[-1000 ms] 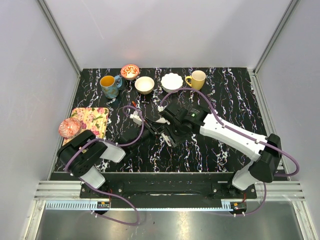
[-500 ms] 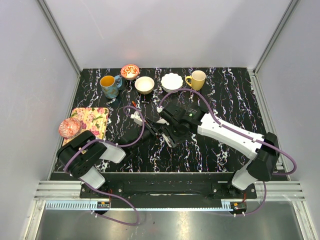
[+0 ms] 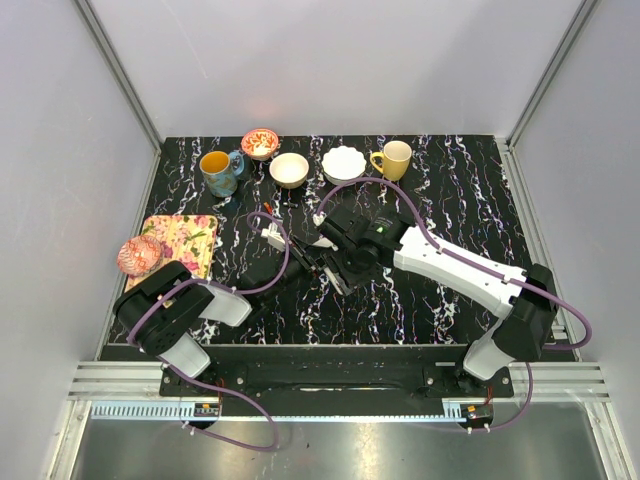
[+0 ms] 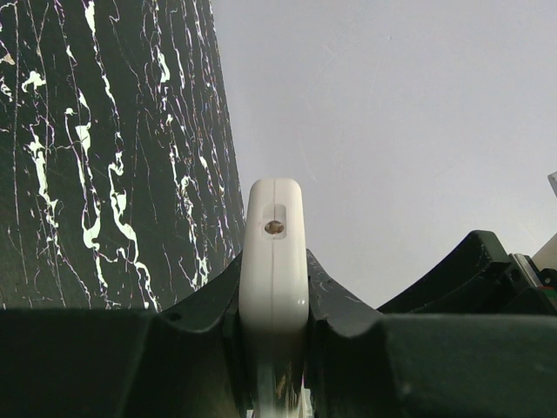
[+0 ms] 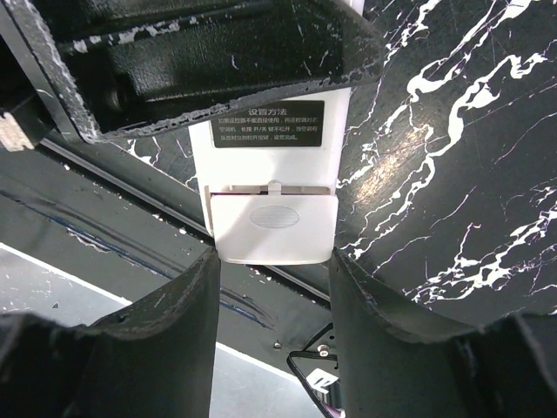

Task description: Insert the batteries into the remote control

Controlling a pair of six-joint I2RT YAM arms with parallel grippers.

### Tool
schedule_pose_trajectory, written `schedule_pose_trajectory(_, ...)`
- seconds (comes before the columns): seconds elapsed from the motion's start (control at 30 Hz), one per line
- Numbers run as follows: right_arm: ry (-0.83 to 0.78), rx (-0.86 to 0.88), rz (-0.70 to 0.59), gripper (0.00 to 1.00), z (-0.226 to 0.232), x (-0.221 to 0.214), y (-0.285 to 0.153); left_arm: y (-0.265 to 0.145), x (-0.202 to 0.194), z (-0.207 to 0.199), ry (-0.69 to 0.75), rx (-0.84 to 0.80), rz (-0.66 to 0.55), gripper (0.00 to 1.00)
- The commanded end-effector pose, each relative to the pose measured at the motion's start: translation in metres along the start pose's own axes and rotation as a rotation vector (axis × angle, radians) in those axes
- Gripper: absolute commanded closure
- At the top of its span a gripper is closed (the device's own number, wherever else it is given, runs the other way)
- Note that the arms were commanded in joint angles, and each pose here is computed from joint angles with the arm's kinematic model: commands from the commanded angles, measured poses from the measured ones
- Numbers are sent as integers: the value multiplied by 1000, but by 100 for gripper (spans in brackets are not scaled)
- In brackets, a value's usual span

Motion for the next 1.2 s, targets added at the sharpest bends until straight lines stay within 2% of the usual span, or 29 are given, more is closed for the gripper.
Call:
schedule_pose_trajectory(0.0,13,13,-23,100,3,2,-7,-14,-5,-91,41,-482,-2,100)
schedule_pose_trajectory(1.17,7,9,-36,100,1,-3,-11,-13,-7,-95,27,-493,19,100)
Point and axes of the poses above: each gripper's point midway between its finger pads, its own y axis out along the fingers, its own z axis along the line the jaws close on, x = y × z, the point moved 7 cm from there along -y, back along the fingers, and after that the axes turned 13 degrees about -y, right-handed, at the moved point
